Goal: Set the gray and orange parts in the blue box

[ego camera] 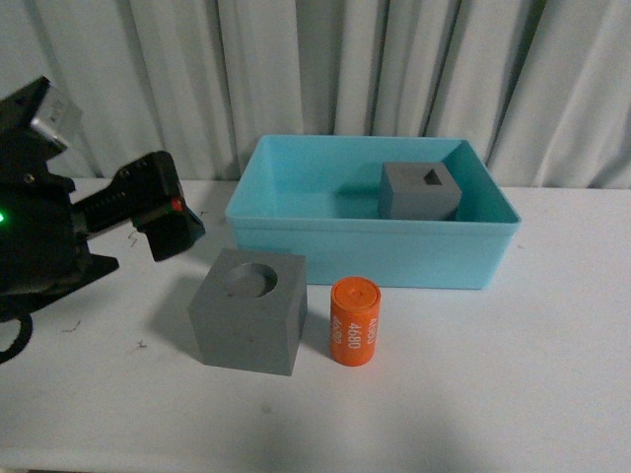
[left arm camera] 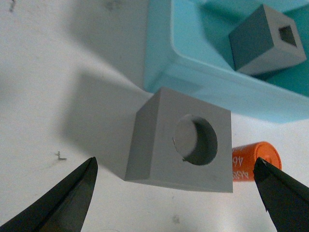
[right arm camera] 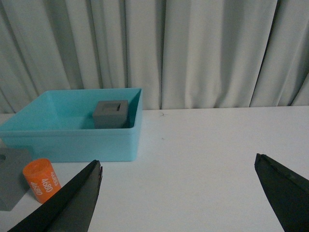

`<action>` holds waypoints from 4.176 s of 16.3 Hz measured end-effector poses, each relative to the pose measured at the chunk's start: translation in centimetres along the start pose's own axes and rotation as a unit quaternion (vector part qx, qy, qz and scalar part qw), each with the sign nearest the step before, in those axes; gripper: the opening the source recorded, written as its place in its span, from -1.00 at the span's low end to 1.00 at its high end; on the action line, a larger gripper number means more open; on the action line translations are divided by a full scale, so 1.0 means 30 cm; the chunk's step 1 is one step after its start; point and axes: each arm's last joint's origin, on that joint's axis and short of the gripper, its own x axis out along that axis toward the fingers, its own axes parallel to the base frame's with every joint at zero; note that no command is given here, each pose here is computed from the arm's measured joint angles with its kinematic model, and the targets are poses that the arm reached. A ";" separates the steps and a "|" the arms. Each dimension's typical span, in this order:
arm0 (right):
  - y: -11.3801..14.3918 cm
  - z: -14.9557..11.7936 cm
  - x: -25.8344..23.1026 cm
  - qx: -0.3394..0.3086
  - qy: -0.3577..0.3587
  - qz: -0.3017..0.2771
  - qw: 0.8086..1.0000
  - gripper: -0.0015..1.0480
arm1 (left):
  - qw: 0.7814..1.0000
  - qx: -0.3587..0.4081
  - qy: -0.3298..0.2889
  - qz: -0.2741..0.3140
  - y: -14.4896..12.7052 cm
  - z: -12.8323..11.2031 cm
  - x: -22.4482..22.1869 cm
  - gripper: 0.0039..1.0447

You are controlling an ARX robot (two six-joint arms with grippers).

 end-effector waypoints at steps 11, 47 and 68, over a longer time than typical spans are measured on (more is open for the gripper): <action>0.000 -0.001 0.000 0.000 0.000 0.000 1.000 0.87 | 0.997 0.067 0.023 -0.034 0.032 0.026 0.182 0.88; 0.000 0.000 0.000 0.000 0.000 0.000 1.000 0.87 | 0.986 0.157 0.046 -0.033 0.045 -0.046 0.313 0.10; 0.000 0.000 0.000 0.000 0.000 0.000 1.000 0.87 | 0.999 0.030 -0.011 0.013 0.132 0.274 -0.008 -0.61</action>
